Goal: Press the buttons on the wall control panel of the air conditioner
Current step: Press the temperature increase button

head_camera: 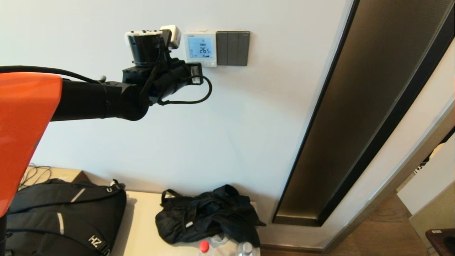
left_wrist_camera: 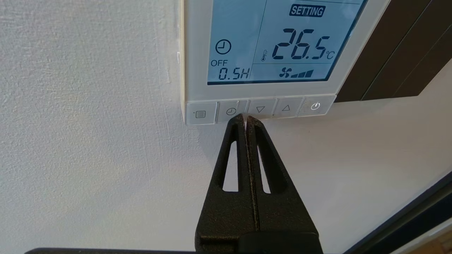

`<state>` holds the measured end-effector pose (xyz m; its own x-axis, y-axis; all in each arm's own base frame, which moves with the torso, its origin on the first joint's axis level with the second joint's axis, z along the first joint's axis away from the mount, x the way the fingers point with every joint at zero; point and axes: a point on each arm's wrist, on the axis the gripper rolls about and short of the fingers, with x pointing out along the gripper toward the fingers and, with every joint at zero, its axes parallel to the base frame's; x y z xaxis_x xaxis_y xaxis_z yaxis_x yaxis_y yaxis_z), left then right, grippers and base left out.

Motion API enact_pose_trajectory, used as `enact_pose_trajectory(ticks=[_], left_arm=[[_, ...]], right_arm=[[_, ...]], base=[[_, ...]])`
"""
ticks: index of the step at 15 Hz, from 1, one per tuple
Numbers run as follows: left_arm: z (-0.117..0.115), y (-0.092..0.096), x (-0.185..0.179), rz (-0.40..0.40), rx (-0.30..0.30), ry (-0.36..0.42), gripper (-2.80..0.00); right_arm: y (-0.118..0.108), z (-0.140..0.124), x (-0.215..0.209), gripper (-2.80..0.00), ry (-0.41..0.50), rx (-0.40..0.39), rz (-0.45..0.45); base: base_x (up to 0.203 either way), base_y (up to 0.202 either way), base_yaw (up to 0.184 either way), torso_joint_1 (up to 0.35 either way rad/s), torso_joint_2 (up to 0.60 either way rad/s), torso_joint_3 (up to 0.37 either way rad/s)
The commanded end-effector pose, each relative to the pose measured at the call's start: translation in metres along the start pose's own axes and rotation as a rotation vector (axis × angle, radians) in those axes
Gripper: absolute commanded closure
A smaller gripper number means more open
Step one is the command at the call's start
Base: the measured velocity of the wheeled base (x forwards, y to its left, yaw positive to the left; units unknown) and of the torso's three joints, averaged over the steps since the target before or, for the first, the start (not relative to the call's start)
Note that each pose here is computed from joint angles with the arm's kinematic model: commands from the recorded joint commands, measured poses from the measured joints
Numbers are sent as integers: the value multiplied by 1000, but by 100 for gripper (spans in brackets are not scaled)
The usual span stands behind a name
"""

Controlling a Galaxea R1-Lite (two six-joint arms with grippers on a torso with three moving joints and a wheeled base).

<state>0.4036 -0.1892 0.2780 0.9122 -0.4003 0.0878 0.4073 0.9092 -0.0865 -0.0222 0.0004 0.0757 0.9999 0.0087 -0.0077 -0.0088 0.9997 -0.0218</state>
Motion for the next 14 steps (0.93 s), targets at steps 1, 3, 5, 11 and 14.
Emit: enact_pose_trajectory(ticks=[1,3,5,11,14], left_arm=[[-3,2,2,6,-1,4,0],[-3,3,1,7,-1,3,0],[-1,3,-1,8,-1,-1,0],[4,2,-7,7,-2,-6,0],[4,2,-7,7,-1,-5,0]], right_arm=[[0,0,0,0,2,0,1],[0,0,0,0,3,-1,1],[0,0,0,0,3,0,1],[0,0,0,0,3,-1,1],[0,0,0,0,2,-1,1]], base=[[0,0,0,0,0,0],[0,0,0,0,0,0],[0,0,0,0,0,0],[0,0,0,0,0,0],[0,0,0,0,0,0]])
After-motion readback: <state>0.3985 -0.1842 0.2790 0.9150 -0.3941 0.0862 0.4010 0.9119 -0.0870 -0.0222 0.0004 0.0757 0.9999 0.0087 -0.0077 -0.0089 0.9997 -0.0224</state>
